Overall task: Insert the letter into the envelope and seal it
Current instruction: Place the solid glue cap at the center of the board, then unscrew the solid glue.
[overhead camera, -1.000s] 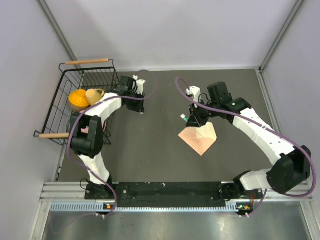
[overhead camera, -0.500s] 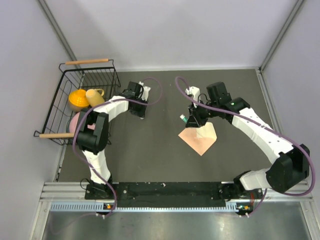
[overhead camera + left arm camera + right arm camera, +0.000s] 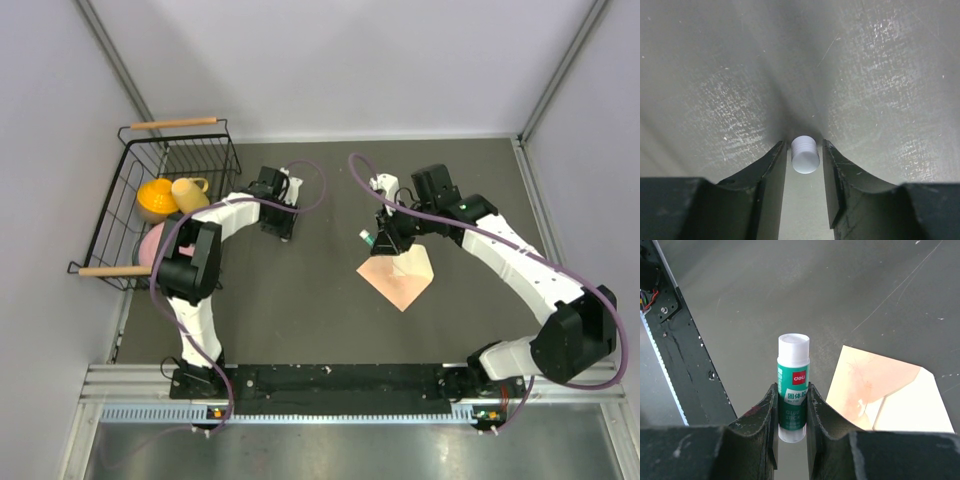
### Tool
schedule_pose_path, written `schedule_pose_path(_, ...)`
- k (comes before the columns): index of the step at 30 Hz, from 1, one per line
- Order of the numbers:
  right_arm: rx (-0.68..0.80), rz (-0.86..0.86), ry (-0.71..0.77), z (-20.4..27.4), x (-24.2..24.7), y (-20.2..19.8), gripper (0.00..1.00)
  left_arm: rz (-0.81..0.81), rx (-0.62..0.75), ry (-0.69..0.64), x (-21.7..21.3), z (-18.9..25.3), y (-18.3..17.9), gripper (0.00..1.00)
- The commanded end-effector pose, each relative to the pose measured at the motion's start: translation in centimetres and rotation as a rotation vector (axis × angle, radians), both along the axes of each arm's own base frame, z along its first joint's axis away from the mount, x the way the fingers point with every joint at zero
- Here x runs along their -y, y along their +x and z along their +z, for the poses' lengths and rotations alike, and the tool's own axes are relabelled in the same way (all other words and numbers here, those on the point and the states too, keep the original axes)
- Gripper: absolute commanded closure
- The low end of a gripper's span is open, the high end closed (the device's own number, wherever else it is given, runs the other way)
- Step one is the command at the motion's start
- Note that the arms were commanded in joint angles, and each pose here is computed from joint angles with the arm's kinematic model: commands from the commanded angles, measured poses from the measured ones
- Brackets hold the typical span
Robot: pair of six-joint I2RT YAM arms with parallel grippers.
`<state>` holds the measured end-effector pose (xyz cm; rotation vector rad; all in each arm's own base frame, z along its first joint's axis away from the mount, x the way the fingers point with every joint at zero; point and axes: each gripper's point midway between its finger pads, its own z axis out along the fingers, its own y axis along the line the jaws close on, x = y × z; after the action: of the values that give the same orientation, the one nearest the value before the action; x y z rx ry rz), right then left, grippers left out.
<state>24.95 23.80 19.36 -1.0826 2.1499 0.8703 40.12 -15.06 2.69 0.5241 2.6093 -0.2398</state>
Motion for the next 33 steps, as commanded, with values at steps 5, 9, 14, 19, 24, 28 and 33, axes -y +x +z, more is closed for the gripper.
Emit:
schedule_pose_path(5, 0.070, 0.009, 0.043, 2.6, -0.5, 0.9, 1.00, 0.003, 0.017, -0.075, 1.2, 2.3, -0.2, 0.49)
schedule_pose_path(9, 0.063, 0.055, 0.096, 3.7, -0.8, -0.1, 1.00, -0.059, 0.115, -0.278, 4.1, 10.2, -1.0, 0.39)
schedule_pose_path(14, 0.072, 0.205, 0.223, 6.0, -1.7, -3.1, 1.00, -0.555, 0.421, -0.526, 7.1, 22.0, -7.3, 0.33)
schedule_pose_path(19, 0.067, 0.316, 0.312, 7.4, -2.2, -5.4, 0.99, -0.950, 0.571, -0.723, 8.0, 25.8, -16.3, 0.36)
schedule_pose_path(24, 0.116, 0.384, 0.305, 7.4, -2.8, -7.2, 0.99, -1.052, 0.596, -0.853, 9.3, 27.4, -19.9, 0.37)
schedule_pose_path(28, 0.082, 0.325, 0.267, 6.5, -2.6, -6.5, 1.00, -0.845, 0.558, -0.745, 9.1, 24.6, -15.9, 0.38)
schedule_pose_path(33, 0.058, 0.291, 0.259, 6.1, -2.3, -6.3, 1.00, -0.734, 0.466, -0.708, 8.4, 23.6, -13.1, 0.35)
